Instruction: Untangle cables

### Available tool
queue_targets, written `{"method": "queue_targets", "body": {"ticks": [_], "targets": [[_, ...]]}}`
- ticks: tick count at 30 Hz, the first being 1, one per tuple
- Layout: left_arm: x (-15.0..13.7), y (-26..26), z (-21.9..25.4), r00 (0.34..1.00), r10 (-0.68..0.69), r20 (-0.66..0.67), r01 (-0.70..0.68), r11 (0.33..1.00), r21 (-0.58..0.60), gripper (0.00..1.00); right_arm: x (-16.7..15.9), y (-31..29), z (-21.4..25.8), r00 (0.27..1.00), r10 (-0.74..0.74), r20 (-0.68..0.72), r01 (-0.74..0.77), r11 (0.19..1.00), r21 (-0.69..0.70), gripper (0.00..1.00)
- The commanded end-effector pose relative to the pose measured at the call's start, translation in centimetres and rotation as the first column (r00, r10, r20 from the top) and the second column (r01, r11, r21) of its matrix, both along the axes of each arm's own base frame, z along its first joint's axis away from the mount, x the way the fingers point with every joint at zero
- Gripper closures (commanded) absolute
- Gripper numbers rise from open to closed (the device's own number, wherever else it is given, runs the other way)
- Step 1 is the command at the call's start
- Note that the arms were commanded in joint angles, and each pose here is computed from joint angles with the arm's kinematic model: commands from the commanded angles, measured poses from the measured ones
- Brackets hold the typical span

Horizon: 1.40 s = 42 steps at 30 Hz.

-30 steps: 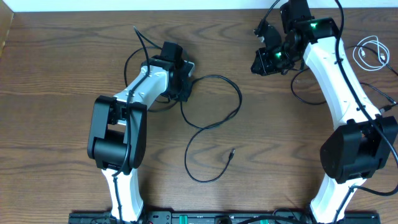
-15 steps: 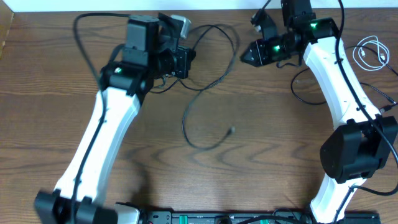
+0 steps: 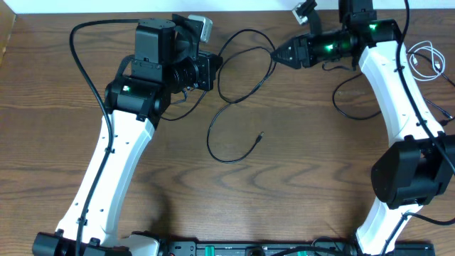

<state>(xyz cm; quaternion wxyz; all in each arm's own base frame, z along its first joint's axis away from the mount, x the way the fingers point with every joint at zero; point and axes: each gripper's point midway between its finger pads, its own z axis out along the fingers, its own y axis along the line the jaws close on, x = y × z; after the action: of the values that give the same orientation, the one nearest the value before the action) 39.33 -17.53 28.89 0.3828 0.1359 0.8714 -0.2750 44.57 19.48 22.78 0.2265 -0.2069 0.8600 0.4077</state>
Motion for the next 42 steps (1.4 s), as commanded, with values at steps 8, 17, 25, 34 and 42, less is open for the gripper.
{"method": "queue_targets", "body": {"ticks": [8, 17, 25, 34, 42], "targets": [[-0.1, -0.2, 0.4, 1.000, 0.007, -0.014, -0.008, 1.000, -0.030, 0.93, -1.0, 0.7, -8.3, 0.960, -0.156, -0.233, 0.111, 0.975, -0.195, 0.34], [0.0, -0.3, 0.5, 1.000, 0.021, -0.023, -0.022, 0.999, -0.047, 0.93, 2.5, 3.5, -14.2, 0.883, -0.450, -0.132, 0.398, 0.868, -0.296, 0.25], [-0.2, -0.2, 0.3, 0.998, 0.034, -0.047, -0.037, 0.998, -0.059, 0.93, 3.8, 6.8, -17.1, 0.880, -0.474, -0.008, 0.460, 0.857, -0.235, 0.51], [-0.4, -0.2, 0.0, 0.997, 0.036, -0.064, -0.040, 0.998, -0.055, 0.93, 3.2, 5.6, -13.4, 0.911, -0.412, 0.007, 0.404, 0.891, -0.207, 0.99], [-0.5, -0.2, -0.1, 0.997, 0.036, -0.070, -0.040, 0.998, -0.054, 0.77, 0.5, -2.8, 1.9, 0.902, -0.424, 0.078, 0.431, 0.897, -0.096, 0.99]]}}
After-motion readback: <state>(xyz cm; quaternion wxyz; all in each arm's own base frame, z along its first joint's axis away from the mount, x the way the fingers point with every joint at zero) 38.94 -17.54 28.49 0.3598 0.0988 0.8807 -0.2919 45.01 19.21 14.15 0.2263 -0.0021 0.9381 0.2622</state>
